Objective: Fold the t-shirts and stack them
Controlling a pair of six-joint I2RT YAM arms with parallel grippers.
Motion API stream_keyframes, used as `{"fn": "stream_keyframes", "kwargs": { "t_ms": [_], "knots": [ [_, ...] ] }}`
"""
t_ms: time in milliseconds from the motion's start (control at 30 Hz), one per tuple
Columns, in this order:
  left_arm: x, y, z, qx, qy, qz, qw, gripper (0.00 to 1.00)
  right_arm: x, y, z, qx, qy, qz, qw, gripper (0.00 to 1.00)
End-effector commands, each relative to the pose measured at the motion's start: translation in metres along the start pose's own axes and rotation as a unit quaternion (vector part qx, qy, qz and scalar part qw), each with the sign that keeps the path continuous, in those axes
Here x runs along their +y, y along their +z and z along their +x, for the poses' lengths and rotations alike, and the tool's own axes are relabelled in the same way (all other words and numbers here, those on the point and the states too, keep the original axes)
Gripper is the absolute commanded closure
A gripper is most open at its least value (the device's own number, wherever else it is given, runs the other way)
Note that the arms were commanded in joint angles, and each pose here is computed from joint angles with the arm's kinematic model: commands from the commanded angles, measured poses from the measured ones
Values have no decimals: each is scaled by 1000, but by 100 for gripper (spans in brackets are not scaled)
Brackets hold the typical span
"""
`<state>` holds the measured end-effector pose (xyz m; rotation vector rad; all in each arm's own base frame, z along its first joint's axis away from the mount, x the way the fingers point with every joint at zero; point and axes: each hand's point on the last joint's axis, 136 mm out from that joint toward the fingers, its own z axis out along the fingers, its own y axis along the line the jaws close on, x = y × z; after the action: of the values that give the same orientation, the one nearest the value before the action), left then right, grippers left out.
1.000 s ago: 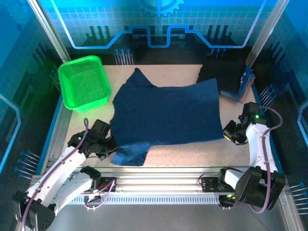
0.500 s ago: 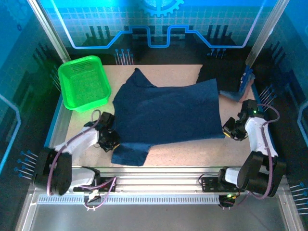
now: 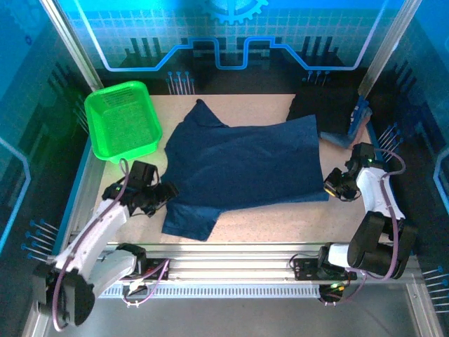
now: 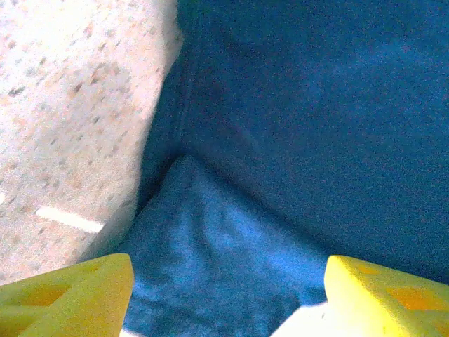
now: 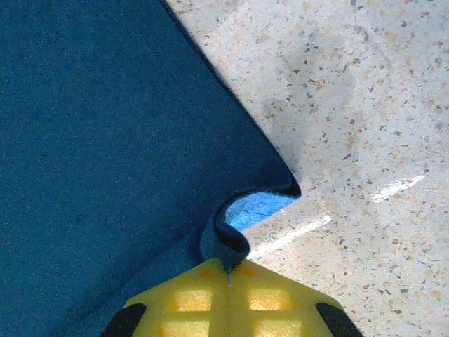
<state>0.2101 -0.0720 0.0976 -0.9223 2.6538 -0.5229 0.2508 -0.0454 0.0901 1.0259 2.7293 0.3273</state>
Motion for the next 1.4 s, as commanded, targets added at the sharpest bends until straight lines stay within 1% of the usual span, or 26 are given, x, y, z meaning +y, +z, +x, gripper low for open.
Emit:
{"fn": "stream_keyframes", "kwargs": {
  "t_ms": [0, 167, 300, 367, 500, 700, 833, 867, 900, 967, 1067, 1133, 1233, 1367],
  "knots": [
    [51, 7, 51, 91, -32, -84, 992, 32, 2, -5, 1, -4, 2, -13, 1000, 100],
    [62, 17, 63, 112, -12, -137, 984, 34, 4, -6, 1, -4, 4, -14, 1000, 100],
    [70, 35, 69, 127, 15, -174, 976, 37, 4, -7, 0, -7, 5, -11, 1000, 100],
    [78, 44, 72, 134, 17, -190, 972, 40, 4, -8, 0, -7, 5, -9, 1000, 100],
    [75, 61, 68, 123, 4, -178, 976, 44, 4, -9, -1, -8, 7, -9, 1000, 100],
    [67, 65, 54, 103, 16, -183, 978, 45, 5, -12, -2, -12, 5, -8, 1000, 100],
    [75, 70, 52, 103, 13, -190, 976, 48, 5, -11, -1, -12, 3, -8, 1000, 100],
    [73, 72, 49, 98, 12, -182, 978, 50, 5, -11, -1, -11, 3, -8, 1000, 100],
    [70, 73, 46, 91, 11, -178, 980, 53, 5, -10, -1, -10, 3, -8, 1000, 100],
    [64, 79, 38, 83, 12, -169, 982, 63, 5, -8, 0, -8, 4, -9, 1000, 100],
    [48, 88, 27, 88, 15, -153, 984, 78, 7, -7, 1, -5, 2, -14, 1000, 100],
    [39, 91, 23, 90, 16, -140, 986, 87, 8, -7, 2, -4, -4, -16, 1000, 100],
    [32, 86, 24, 95, 18, -127, 987, 100, 7, -8, 6, 1, -10, -17, 1000, 100],
    [44, 61, 35, 92, 14, -130, 987, 100, 7, -15, 19, 10, -13, -23, 1000, 100]
  ]
}}
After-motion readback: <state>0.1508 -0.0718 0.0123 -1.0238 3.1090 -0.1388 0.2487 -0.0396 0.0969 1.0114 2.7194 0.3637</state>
